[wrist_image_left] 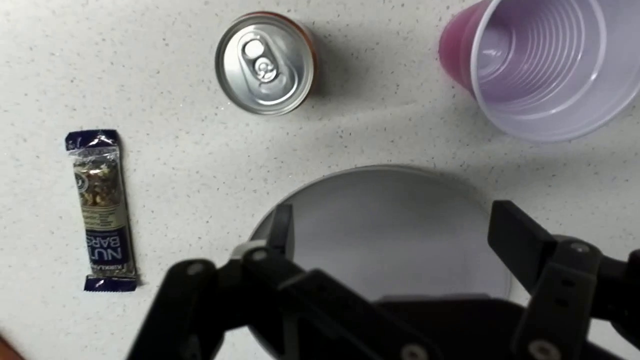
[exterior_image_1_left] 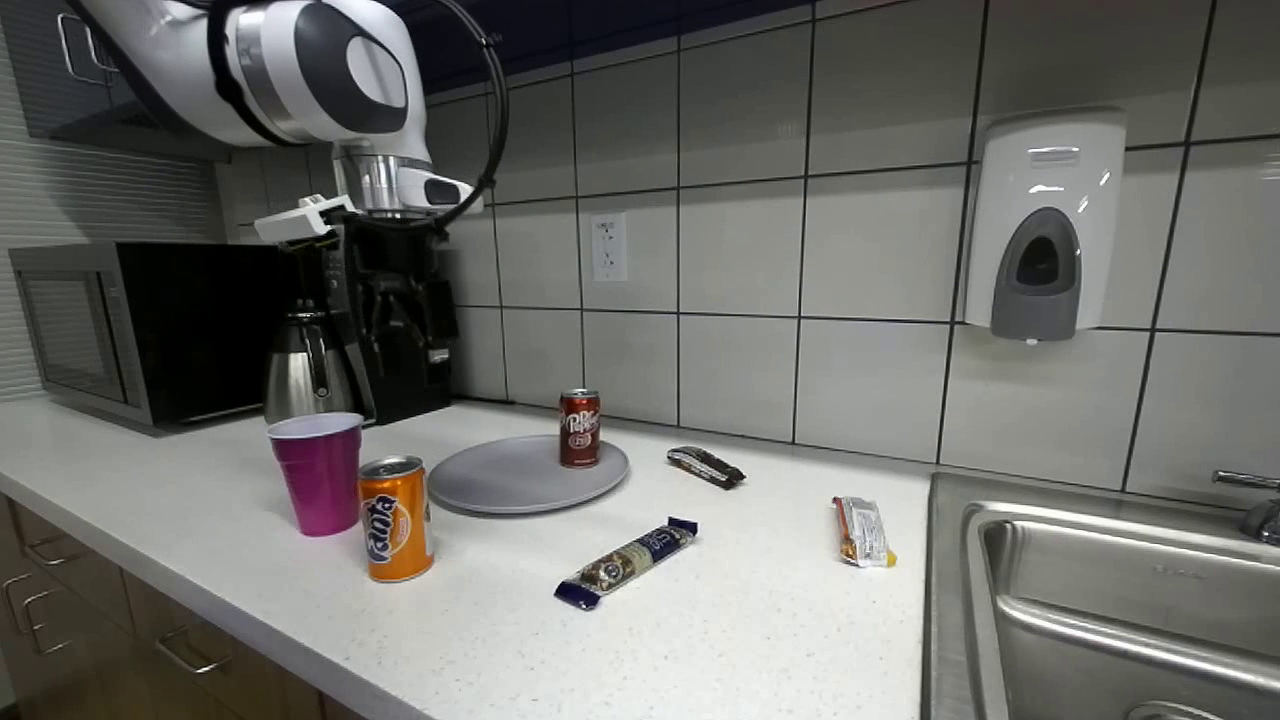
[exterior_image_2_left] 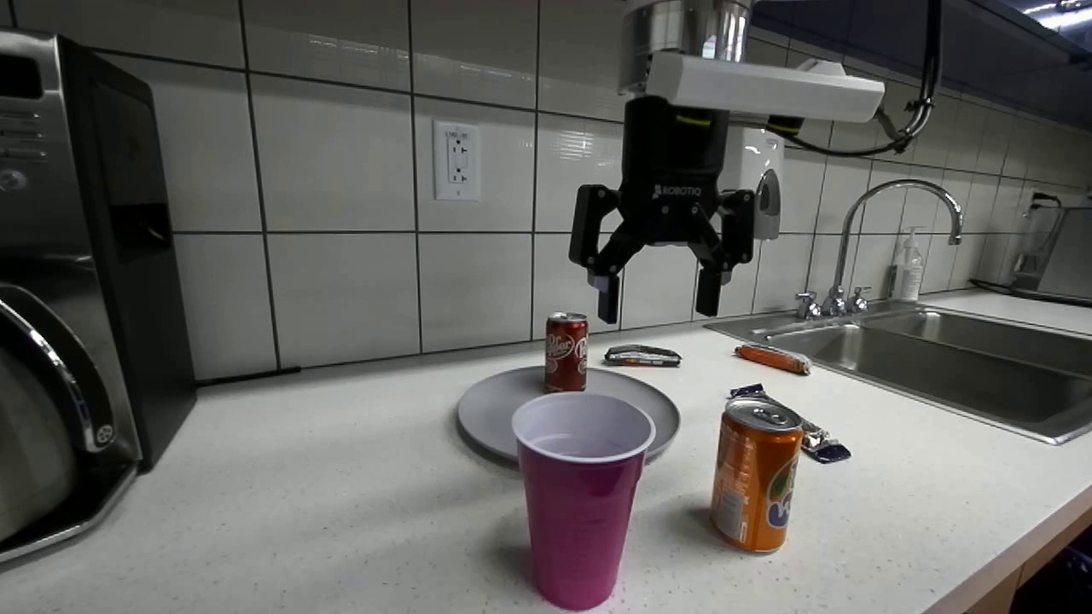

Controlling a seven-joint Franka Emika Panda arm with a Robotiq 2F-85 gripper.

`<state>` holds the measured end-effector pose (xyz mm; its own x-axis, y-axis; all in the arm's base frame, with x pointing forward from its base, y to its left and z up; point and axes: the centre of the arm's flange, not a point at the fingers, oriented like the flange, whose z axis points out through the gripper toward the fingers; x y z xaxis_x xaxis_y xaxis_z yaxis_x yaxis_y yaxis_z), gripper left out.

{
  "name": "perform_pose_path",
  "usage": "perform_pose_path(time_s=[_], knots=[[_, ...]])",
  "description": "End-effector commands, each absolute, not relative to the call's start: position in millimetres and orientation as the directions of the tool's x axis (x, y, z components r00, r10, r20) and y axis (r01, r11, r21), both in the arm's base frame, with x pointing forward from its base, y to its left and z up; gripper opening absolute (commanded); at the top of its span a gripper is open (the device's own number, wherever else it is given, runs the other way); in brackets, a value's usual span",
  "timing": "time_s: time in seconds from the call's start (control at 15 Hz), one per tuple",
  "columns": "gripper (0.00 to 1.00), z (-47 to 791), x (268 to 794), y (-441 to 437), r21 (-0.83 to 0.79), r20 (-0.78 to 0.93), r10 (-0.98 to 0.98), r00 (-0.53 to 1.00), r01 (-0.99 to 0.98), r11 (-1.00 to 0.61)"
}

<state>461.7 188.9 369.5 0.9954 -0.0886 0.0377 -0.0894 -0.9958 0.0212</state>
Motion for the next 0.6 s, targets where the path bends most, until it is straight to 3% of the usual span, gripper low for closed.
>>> perform_pose_path(time_s=[0.0,0.53], knots=[[1.0,371,493,174,0.039,0.041,-0.065,0.997,-0.067,-0.997],[1.0,346,550,173,0.04,0.017,-0.042,0.999,-0.043,-0.998]])
